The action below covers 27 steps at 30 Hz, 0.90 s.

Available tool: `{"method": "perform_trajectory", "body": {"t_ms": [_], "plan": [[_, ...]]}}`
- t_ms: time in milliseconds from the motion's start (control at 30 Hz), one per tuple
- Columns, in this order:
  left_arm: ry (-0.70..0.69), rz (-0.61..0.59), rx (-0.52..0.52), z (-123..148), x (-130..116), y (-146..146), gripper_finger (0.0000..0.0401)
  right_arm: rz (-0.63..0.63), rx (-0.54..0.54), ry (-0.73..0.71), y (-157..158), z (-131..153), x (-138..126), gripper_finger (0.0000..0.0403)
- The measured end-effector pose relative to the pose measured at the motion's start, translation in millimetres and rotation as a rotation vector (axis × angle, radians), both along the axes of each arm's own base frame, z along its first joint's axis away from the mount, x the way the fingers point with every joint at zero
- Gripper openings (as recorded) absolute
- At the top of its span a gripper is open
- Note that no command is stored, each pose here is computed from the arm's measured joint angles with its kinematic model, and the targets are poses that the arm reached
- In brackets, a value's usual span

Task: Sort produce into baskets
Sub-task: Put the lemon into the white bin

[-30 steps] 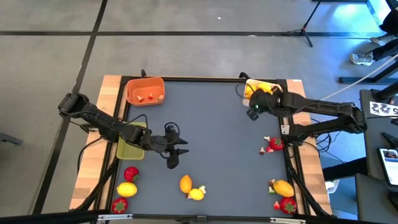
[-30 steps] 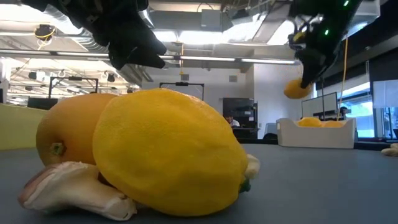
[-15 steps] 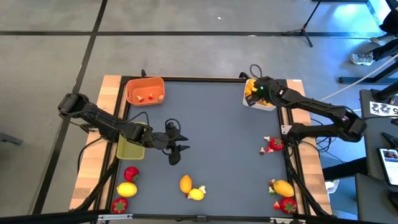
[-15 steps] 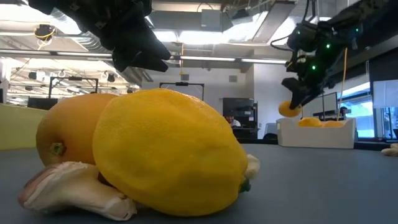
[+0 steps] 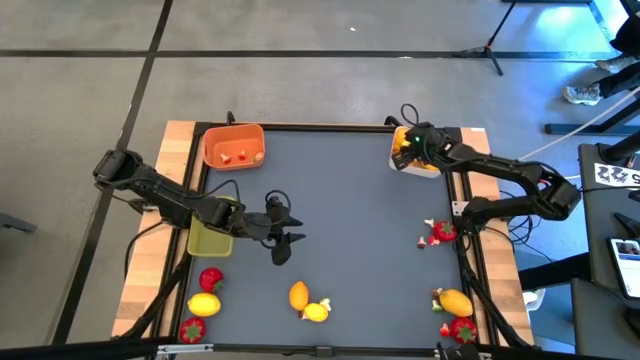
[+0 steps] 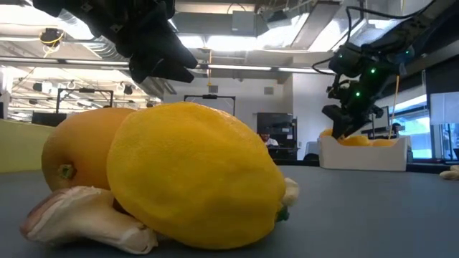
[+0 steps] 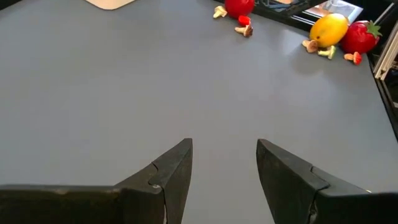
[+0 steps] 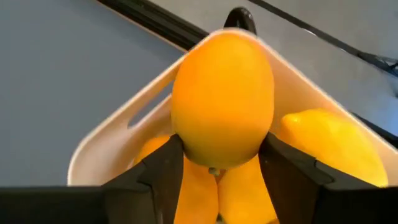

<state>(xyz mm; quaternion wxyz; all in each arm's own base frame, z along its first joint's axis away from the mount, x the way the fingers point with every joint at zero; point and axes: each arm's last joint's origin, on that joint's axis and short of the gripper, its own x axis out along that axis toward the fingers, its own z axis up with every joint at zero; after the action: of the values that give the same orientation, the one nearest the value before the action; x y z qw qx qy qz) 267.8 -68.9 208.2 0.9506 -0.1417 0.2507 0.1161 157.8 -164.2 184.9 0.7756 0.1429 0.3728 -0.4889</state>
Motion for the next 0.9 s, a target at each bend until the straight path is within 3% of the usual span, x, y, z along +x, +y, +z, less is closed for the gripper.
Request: {"method": "perform_trajectory", "body": {"t_ms": [267, 433, 533, 700, 900], "plan": [[0.000, 0.001, -0.002, 0.0, 0.0, -0.1, 0.0173, -0.034, -0.009, 0.051, -0.2, 1.9, -1.7, 0.0267], [0.000, 0.001, -0.002, 0.0, 0.0, -0.1, 0.0173, 0.055, 0.058, -0.029, 2.0, 31.4, 1.7, 0.0287], [0.000, -0.001, -0.002, 0.0, -0.1, -0.5, 0.0173, 0.170, 0.147, -0.127, 9.2, 50.5, 2.2, 0.0289], [0.003, -0.017, -0.015, -0.1, -0.1, -1.2, 0.0173, 0.487, 0.307, -0.346, 41.1, 69.0, 11.9, 0.0289], [0.016, -0.097, -0.077, -0.6, -1.7, -9.0, 0.0173, 0.732, 0.357, -0.372, 94.1, 77.6, 35.0, 0.0289]]}}
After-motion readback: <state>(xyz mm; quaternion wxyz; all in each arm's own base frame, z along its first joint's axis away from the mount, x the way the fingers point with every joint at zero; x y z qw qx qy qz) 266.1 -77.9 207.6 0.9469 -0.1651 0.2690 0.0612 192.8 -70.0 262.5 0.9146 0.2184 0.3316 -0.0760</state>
